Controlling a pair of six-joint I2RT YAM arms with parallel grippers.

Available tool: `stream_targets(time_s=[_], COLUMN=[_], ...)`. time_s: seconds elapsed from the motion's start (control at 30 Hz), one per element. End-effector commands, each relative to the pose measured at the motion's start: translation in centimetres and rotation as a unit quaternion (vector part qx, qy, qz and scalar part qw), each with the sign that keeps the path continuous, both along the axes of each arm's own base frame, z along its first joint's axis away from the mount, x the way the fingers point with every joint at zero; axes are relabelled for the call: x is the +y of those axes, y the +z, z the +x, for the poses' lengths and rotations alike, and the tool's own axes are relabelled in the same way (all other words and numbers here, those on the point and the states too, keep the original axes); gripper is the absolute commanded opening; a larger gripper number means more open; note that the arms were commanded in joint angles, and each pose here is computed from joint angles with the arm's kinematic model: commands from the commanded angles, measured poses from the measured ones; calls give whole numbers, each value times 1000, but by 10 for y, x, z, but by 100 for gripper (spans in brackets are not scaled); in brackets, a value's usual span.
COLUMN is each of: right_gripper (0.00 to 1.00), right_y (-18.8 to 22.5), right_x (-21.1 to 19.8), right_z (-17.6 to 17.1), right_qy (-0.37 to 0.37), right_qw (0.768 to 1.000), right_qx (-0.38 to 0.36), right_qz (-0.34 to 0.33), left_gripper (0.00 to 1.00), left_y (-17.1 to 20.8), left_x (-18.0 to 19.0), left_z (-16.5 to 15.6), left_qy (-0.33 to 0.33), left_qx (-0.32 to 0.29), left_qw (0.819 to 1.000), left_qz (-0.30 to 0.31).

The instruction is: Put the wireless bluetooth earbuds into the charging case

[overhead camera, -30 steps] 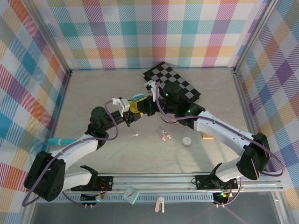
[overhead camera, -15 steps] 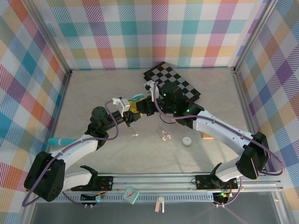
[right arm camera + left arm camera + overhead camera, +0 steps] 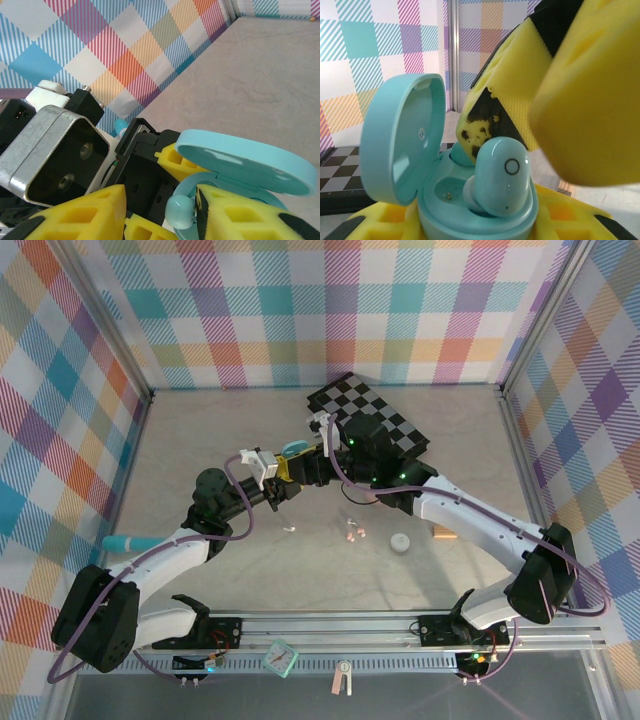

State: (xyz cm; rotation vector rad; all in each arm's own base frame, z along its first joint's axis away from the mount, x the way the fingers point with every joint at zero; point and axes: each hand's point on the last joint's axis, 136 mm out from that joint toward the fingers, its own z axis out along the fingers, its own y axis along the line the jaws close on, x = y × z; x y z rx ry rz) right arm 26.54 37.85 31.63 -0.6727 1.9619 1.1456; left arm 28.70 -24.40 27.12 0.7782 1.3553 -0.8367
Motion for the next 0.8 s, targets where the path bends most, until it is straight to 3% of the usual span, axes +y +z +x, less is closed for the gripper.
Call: stream_targets(time_s=[0.0, 0.33, 0.77], right_gripper=[45, 49, 50], right_y=[5, 14, 30], right_x=[-6, -2, 2], right_z=[19, 27, 8], right_qy=[-36, -37, 14], right_qw=[999, 999, 999], right_qx=[-11, -25, -40], right_qz=[-14, -22, 11], left_gripper=[33, 33, 33], left_y=[28, 30, 24], left_x=[-3, -2, -4], left_z=[-14, -16, -9], left_qy=[-23, -24, -18], left_qx=[-56, -59, -54], left_qw=[998, 998, 998], left_qz=[-20, -22, -22])
